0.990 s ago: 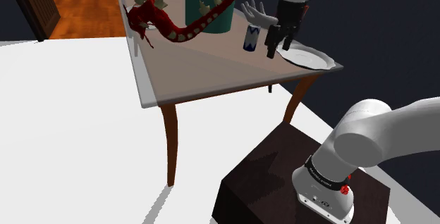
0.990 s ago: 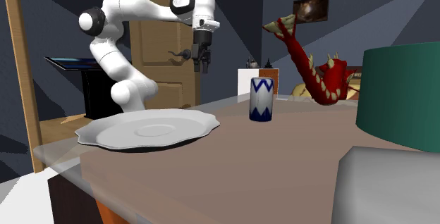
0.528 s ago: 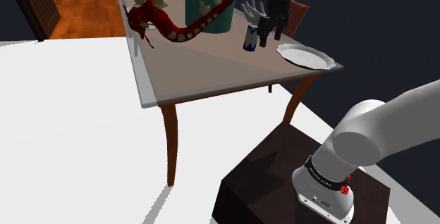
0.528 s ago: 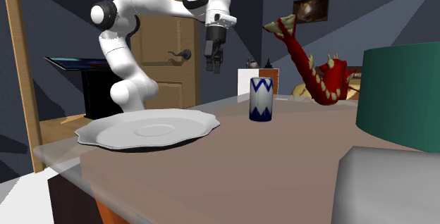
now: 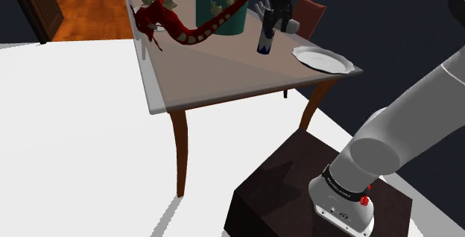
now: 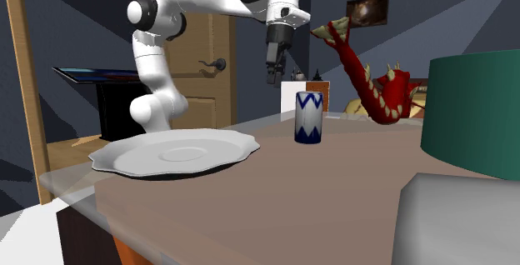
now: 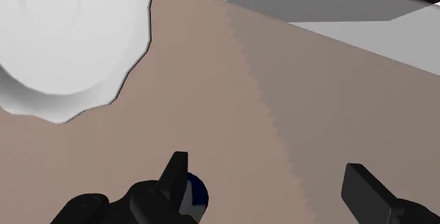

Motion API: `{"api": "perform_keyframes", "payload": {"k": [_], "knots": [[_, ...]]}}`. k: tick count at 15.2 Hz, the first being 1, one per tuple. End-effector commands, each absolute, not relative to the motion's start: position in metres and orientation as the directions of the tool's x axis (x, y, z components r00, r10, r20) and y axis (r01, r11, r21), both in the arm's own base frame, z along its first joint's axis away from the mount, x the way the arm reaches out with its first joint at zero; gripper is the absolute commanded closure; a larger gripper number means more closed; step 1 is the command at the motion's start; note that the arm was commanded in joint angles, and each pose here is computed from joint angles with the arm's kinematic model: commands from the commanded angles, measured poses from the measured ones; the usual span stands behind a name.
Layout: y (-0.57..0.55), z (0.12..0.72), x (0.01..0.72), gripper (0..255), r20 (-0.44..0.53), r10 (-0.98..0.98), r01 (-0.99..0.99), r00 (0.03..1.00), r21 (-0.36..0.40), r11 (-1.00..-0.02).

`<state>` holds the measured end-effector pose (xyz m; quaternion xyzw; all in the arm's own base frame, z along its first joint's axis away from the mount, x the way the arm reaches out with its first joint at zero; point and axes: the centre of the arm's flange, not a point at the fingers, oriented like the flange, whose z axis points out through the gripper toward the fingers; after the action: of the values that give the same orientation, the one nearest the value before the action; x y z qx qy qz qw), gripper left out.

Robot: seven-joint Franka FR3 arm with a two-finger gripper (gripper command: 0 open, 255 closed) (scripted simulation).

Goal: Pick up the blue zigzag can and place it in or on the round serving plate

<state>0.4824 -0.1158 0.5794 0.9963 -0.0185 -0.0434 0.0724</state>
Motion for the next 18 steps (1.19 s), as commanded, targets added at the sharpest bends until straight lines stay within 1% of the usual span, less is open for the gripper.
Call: {"api": "perform_keyframes", "payload": {"k": [1, 10, 18], "knots": [[-0.132, 0.581, 0.504, 0, -0.092, -0.042, -0.027, 0.995, 0.155, -0.988], [-0.198, 0.581, 0.598, 0, -0.124, -0.040, -0.016, 0.991, 0.189, -0.982], [-0.206, 0.543, 0.593, 0, -0.124, -0.040, -0.016, 0.991, 0.189, -0.982]]}}
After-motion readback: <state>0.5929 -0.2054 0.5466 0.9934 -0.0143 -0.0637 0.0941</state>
